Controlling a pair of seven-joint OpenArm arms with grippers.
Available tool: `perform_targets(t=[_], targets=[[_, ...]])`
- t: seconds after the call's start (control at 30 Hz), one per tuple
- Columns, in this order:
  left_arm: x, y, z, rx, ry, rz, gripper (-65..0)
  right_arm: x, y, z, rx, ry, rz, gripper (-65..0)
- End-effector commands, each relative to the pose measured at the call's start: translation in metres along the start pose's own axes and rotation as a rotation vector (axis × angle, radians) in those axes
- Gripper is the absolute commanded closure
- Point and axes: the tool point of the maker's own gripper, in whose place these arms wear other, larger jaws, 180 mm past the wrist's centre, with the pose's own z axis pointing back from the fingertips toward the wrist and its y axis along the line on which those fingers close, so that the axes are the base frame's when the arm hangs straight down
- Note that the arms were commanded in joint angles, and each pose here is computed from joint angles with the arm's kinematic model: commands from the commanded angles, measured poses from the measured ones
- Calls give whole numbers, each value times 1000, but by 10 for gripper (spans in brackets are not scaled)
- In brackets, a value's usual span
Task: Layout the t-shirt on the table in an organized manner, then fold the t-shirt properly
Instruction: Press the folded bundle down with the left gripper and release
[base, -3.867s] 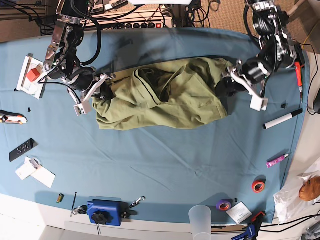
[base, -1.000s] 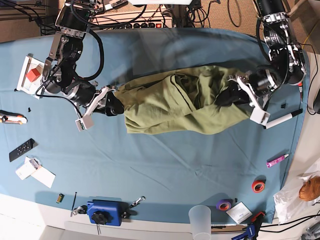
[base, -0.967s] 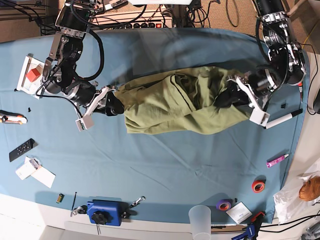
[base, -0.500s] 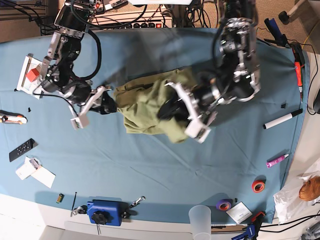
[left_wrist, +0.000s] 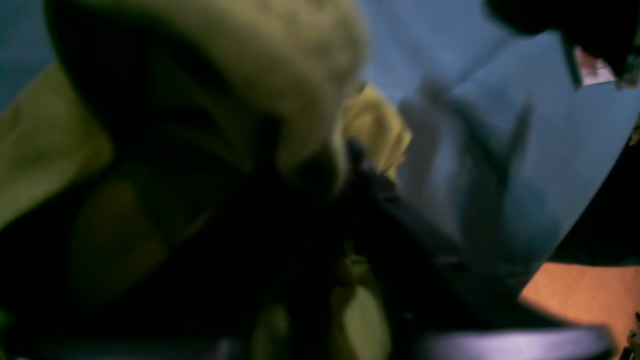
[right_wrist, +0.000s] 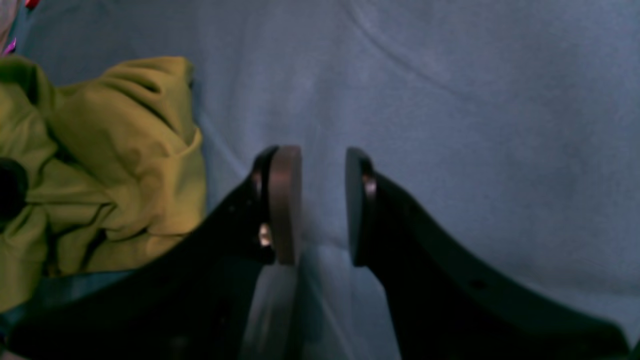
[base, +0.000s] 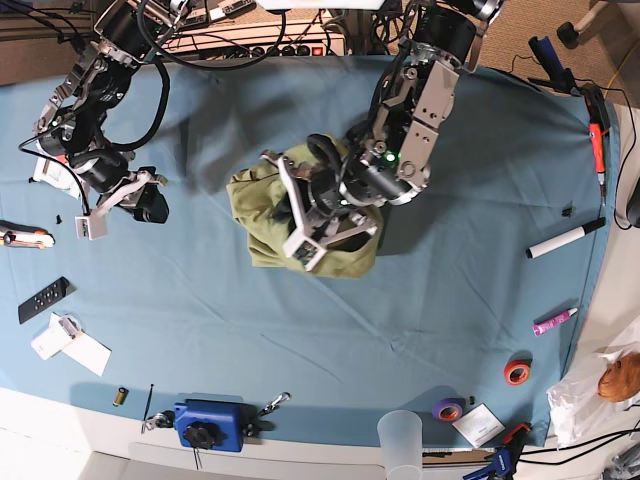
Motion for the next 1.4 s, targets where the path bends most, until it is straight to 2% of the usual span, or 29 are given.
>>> perform_targets(t=[0.0, 0.03, 0.2, 0.3, 0.43, 0.53, 0.67, 0.77, 0.93, 1.07, 1.2, 1.3, 1.37], targets=[[30, -6, 2, -9, -88, -17, -223, 18, 1, 4, 6, -54, 21, -160], [38, -6, 1, 0, -102, -18, -249, 18, 1, 4, 7, -52, 20, -160], [84, -13, 2, 2, -195, 1, -254, 18, 1, 4, 7, -53, 20, -160], [92, -9, 3, 16, -169, -36, -253, 18, 1, 4, 6, -53, 21, -160], [76, 21, 11, 191, -33, -92, -229, 20, 1, 4, 6, -64, 22, -160], [64, 41, 23, 314, -1, -80, -208, 22, 1, 5, 6, -77, 21, -160], [48, 56, 42, 403, 8, -93, -208, 25, 0, 5, 5, -86, 24, -160], [34, 60, 51, 430, 23, -83, -208, 25, 0, 5, 5, -85, 24, -160], [-8, 59, 51, 426, 104, -51, -207, 25, 0, 5, 6, -84, 23, -160], [-29, 49, 46, 372, 151, -31, -206, 25, 2, 5, 12, -86, 21, -160], [-20, 33, 40, 285, 87, 9, -206, 25, 2, 5, 15, -88, 20, -160], [-14, 13, 34, 172, 53, -3, -206, 26, 3, 5, 23, -95, 17, -160], [-14, 6, 32, 134, 46, 3, -206, 26, 4, 5, 24, -96, 16, -160]])
